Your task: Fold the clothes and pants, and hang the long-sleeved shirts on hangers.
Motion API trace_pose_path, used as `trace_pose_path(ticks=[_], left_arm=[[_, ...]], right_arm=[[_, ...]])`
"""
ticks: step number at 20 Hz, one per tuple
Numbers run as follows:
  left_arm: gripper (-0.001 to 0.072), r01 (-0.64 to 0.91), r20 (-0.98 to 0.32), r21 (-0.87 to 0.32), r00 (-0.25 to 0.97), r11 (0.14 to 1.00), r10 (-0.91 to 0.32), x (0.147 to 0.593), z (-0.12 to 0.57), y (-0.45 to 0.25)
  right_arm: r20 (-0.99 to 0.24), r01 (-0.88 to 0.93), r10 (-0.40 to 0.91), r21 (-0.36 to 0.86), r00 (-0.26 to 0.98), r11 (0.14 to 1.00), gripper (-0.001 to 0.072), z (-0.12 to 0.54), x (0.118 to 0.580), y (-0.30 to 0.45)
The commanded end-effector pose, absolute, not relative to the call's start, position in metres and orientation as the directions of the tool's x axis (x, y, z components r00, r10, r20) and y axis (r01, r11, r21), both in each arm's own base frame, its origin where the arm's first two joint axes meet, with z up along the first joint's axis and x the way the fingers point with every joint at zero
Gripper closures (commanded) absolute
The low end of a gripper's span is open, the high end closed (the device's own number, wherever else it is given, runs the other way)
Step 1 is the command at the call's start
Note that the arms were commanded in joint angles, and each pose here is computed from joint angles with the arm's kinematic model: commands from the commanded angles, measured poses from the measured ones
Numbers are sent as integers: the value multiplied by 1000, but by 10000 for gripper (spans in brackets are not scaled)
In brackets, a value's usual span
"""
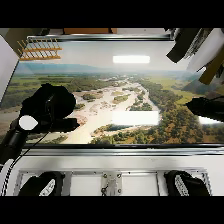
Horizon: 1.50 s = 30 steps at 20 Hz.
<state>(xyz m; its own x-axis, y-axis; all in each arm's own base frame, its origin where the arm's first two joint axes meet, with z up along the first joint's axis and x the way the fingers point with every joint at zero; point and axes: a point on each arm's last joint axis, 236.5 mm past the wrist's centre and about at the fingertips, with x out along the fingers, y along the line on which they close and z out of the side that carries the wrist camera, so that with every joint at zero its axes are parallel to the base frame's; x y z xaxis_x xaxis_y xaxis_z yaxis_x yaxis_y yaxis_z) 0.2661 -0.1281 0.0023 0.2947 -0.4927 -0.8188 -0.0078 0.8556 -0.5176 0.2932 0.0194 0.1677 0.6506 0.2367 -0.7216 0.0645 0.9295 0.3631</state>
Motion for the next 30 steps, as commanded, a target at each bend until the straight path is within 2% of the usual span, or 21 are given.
trace_pose_path(ticks=[1, 3, 5, 7, 9, 10, 13, 17, 18, 19, 20, 21, 22, 24, 27, 28, 30], left_arm=[[-4, 37, -827, -436, 378, 899, -416, 289, 18, -110], [-3, 92, -834, -229, 495, 969, -244, 324, 48, -69], [-3, 92, -836, 0, 546, 996, -50, 353, 69, -25], [-3, 90, -838, 165, 539, 982, 92, 377, 71, 7], [-3, 99, -843, 267, 506, 959, 182, 398, 60, 27], [-4, 109, -848, 304, 483, 946, 217, 409, 50, 35], [-3, 140, -896, 297, 383, 944, 225, 426, 5, 34], [-2, 147, -948, 272, 207, 951, 240, 409, -54, 36], [98, 122, -955, 265, 166, 956, 244, 400, -64, 37], [335, 104, -959, 261, 146, 960, 244, 395, -69, 37], [539, 98, -960, 256, 139, 962, 241, 392, -68, 34], [702, 91, -966, 222, 153, 971, 207, 393, -59, 22], [699, 90, -972, 161, 189, 983, 142, 397, -46, 1], [699, 170, -955, -17, 288, 985, -66, 405, -2, -70], [699, 401, -844, -238, 365, 885, -392, 383, 73, -193], [699, 465, -803, -270, 375, 843, -464, 371, 91, -226], [699, 598, -753, -252, 373, 760, -543, 342, 112, -282]], right_arm=[[-722, 65, 237, 364, 650, 929, 694, 167, 293, 19], [-722, 65, 237, 364, 650, 929, 694, 167, 293, 19], [-722, 65, 237, 363, 650, 929, 694, 167, 293, 19], [-722, 65, 237, 364, 650, 929, 694, 167, 293, 19], [-722, 65, 237, 364, 650, 929, 694, 167, 293, 19], [-722, 65, 237, 364, 650, 929, 694, 167, 293, 19], [-722, 65, 238, 364, 650, 929, 694, 167, 293, 20], [-722, 65, 237, 364, 650, 929, 694, 167, 293, 19], [-722, 65, 237, 364, 650, 929, 695, 167, 293, 19], [-722, 65, 237, 363, 650, 929, 694, 167, 293, 19], [-722, 65, 237, 364, 650, 929, 694, 167, 293, 19], [-722, 65, 237, 364, 650, 929, 695, 167, 293, 19], [-722, 65, 237, 363, 650, 929, 694, 167, 293, 19], [-722, 65, 237, 364, 650, 929, 694, 168, 293, 20], [-722, 65, 237, 364, 650, 929, 694, 168, 293, 20], [-721, 64, 238, 364, 650, 929, 694, 168, 293, 20], [-722, 65, 238, 364, 650, 929, 694, 167, 293, 20]])
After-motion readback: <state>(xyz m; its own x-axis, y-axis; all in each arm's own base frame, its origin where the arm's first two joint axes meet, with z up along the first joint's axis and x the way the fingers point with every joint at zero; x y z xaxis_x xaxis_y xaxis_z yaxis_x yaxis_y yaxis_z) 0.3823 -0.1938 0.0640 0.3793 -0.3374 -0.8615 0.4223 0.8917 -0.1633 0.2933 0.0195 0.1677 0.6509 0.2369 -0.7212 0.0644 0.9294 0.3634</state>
